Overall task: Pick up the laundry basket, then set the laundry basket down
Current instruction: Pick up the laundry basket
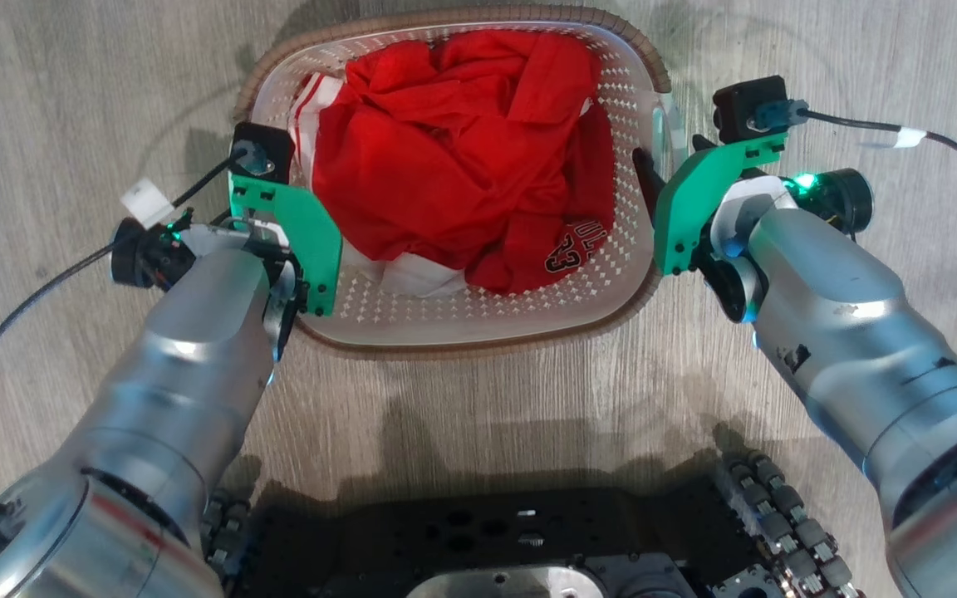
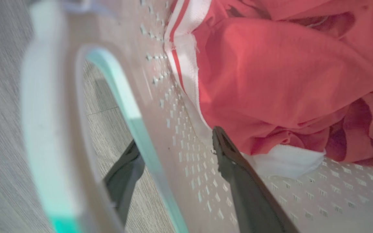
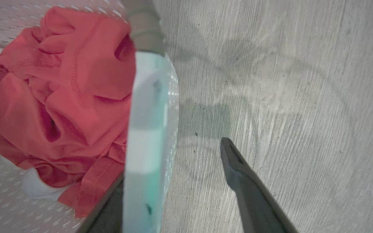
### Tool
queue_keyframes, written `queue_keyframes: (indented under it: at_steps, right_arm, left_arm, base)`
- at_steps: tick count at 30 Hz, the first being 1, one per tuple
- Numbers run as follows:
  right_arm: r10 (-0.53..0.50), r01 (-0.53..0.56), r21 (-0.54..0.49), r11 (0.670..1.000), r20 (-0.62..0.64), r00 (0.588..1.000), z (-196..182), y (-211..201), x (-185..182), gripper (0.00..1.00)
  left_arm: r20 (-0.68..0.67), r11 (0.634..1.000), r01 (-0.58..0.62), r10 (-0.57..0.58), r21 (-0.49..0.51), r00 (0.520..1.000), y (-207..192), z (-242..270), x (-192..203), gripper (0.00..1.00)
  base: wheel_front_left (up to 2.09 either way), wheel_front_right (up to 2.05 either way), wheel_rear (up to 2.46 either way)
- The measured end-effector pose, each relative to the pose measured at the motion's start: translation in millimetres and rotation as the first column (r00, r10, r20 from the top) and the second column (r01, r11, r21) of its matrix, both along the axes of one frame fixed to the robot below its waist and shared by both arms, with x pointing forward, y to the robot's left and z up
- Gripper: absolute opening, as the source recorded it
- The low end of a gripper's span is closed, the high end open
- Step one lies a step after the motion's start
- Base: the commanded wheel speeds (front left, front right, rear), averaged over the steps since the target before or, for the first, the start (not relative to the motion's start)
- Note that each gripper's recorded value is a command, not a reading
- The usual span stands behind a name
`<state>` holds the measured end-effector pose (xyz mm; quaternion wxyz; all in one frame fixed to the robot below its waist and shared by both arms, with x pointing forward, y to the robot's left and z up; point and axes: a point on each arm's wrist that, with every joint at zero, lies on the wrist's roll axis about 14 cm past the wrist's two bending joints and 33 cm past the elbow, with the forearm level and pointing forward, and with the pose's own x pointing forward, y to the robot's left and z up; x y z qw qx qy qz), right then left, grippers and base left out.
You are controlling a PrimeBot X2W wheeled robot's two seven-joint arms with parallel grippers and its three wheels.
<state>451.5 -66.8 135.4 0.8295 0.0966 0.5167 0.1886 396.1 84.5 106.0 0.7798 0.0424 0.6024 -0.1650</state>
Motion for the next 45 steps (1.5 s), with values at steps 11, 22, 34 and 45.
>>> queue_keyframes:
  at_steps: [11,22,34,45]
  right_arm:
    - [0.018,-0.018,0.002,1.0,-0.027,0.999,-8.5,4.5,-6.7,0.94]
    - [0.008,-0.007,0.012,1.0,-0.052,0.999,-13.4,3.8,-10.4,0.0]
    - [0.048,-0.048,0.01,0.999,-0.04,0.998,2.2,5.6,-7.3,0.0]
    - [0.189,-0.19,-0.012,0.982,-0.067,0.98,40.3,10.1,-9.2,0.0]
  left_arm:
    - [-0.042,1.0,0.002,-0.004,-0.028,0.999,-5.5,-5.0,-7.0,0.15]
    - [-0.042,0.998,-0.026,0.023,-0.057,0.999,-7.7,-2.3,-1.3,0.0]
    - [-0.074,0.997,0.006,-0.012,-0.073,0.997,-9.9,12.6,-3.8,0.0]
    - [-0.143,0.997,0.023,-0.034,-0.077,0.989,-5.6,47.1,-23.4,0.0]
  base:
    - [0.0,0.0,0.0]
    - [0.0,0.0,0.0]
    - [0.0,0.0,0.0]
    - [0.0,0.0,0.0]
